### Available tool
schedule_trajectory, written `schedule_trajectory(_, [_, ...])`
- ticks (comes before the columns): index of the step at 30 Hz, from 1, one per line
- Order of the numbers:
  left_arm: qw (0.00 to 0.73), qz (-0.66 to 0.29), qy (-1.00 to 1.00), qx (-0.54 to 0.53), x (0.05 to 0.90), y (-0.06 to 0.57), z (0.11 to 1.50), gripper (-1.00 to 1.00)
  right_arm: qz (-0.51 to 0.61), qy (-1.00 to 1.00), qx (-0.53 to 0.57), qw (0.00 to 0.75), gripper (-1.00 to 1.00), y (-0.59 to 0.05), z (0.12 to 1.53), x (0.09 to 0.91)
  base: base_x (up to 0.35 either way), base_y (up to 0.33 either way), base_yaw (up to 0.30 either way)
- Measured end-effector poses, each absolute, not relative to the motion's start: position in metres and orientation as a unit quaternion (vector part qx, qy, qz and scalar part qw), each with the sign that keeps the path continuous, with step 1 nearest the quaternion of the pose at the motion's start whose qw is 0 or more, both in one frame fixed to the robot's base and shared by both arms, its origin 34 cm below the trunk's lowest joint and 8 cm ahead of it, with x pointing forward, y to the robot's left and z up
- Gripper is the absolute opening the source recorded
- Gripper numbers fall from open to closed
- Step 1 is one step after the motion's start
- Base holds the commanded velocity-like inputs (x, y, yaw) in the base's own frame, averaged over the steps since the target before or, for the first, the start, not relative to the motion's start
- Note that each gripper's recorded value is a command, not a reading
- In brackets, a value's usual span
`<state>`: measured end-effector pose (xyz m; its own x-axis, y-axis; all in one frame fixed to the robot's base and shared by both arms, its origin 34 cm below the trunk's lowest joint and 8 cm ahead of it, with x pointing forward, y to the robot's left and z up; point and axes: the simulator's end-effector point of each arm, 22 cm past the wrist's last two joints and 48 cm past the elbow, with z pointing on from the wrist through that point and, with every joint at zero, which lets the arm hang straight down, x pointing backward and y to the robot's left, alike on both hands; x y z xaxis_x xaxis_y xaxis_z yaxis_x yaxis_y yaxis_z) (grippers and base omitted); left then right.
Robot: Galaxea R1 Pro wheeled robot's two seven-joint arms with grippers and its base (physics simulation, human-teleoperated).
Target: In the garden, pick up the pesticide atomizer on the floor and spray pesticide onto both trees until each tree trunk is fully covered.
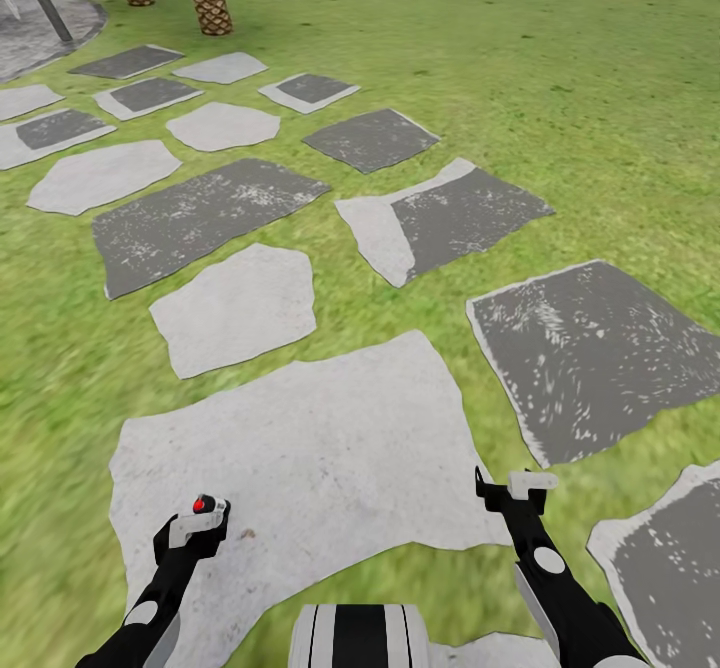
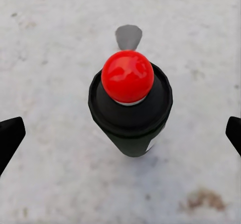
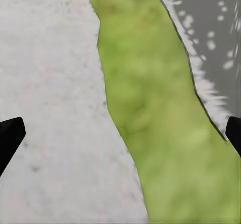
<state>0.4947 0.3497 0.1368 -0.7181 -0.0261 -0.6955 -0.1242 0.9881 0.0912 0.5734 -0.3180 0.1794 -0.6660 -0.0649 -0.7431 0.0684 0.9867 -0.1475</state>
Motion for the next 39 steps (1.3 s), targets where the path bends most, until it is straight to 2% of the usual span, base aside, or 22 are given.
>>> schedule_trajectory(39, [0.356, 0.067, 0.931, -0.039, 0.481, 0.35, 0.121, 1.0, -0.082, 0.917, -0.001, 0.391, 1.0, -0.318, 0.16, 0.561, 0.01, 0.0, 0.0])
